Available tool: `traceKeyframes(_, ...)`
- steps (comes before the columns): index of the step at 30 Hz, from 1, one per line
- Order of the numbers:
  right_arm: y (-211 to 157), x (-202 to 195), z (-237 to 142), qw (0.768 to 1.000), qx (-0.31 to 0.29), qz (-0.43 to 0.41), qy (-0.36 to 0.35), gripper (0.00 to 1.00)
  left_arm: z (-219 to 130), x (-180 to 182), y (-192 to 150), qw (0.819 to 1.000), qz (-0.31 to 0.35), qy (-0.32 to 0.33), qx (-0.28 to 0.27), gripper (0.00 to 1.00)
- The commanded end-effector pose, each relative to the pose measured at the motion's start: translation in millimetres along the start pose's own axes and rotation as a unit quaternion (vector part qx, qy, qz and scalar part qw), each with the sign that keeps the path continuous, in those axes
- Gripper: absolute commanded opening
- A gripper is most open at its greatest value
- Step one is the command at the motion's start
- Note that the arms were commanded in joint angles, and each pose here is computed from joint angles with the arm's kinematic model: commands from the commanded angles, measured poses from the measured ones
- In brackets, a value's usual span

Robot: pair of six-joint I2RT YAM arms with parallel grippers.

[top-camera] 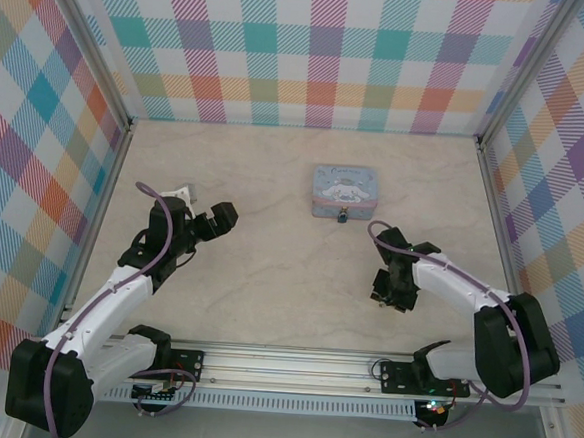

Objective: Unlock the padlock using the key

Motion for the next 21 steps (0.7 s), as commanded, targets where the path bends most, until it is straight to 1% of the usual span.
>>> traceKeyframes(1, -6, 2, 8, 1.000, 0.016, 0.006, 0.001, 0.40, -5, -10, 5, 1.000, 0.010, -0.010, -0.008, 1.00)
traceKeyframes(6, -10, 4, 13, 1.000, 0.025, 0.004, 0.002, 0.38, -6, -9, 5, 1.000, 0.011, -0.009, -0.010, 1.00)
traceKeyframes(8, -11, 4, 16, 1.000, 0.028, 0.003, 0.002, 0.34, -6, -9, 5, 1.000, 0.010, -0.008, -0.010, 1.00)
traceKeyframes(10, -12, 5, 18, 1.000, 0.031, 0.002, 0.002, 0.33, -6, -9, 5, 1.000, 0.011, -0.008, -0.011, 1.00)
traceKeyframes(17, -12, 7, 19, 0.999, 0.032, -0.004, 0.003, 0.21, -6, -9, 6, 1.000, 0.010, -0.006, -0.011, 1.00)
traceKeyframes(21, -10, 9, 16, 1.000, 0.027, -0.009, 0.004, 0.17, -7, -10, 7, 1.000, 0.010, -0.008, -0.011, 1.00)
Point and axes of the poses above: each hand's point on the last joint's axis, 136 mm out from that joint toward the fingers, its own z axis out along the fingers, its own x axis along the line the jaws close on, y = z × x, the point moved 2 cm from there along -z, back along the fingers, and after that the axes turned 11 degrees about -z, right-handed, at the moved point
